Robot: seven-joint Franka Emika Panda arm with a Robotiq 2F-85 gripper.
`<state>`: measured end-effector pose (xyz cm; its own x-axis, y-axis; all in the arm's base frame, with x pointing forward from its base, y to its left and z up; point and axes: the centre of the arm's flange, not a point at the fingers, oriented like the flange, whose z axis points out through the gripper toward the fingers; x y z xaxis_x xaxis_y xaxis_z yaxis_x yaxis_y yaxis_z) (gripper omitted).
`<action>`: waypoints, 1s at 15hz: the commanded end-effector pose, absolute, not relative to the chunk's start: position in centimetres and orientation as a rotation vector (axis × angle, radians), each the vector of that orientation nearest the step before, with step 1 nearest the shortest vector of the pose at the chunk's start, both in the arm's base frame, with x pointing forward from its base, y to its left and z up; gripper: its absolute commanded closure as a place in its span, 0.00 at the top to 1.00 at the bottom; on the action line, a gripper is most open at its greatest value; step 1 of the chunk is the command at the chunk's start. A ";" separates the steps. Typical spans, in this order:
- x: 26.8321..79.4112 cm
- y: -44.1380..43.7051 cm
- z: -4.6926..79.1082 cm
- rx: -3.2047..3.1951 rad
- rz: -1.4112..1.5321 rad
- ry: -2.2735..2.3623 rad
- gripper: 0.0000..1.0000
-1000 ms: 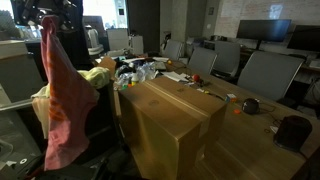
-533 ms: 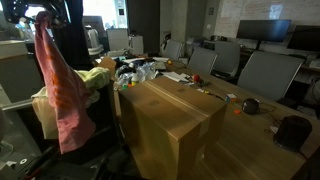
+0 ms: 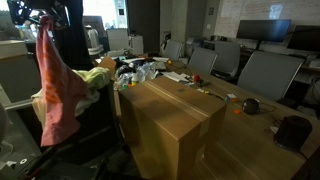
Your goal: Move all the clothes from the box to the backrest of the chair
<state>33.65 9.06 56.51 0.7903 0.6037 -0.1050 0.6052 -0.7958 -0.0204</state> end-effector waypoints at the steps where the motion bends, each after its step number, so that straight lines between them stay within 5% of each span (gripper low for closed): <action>1: 36.7 11.6 56.7 3.069 -0.023 0.933 0.00; 15: 39.5 17.3 54.0 3.229 0.158 0.707 0.00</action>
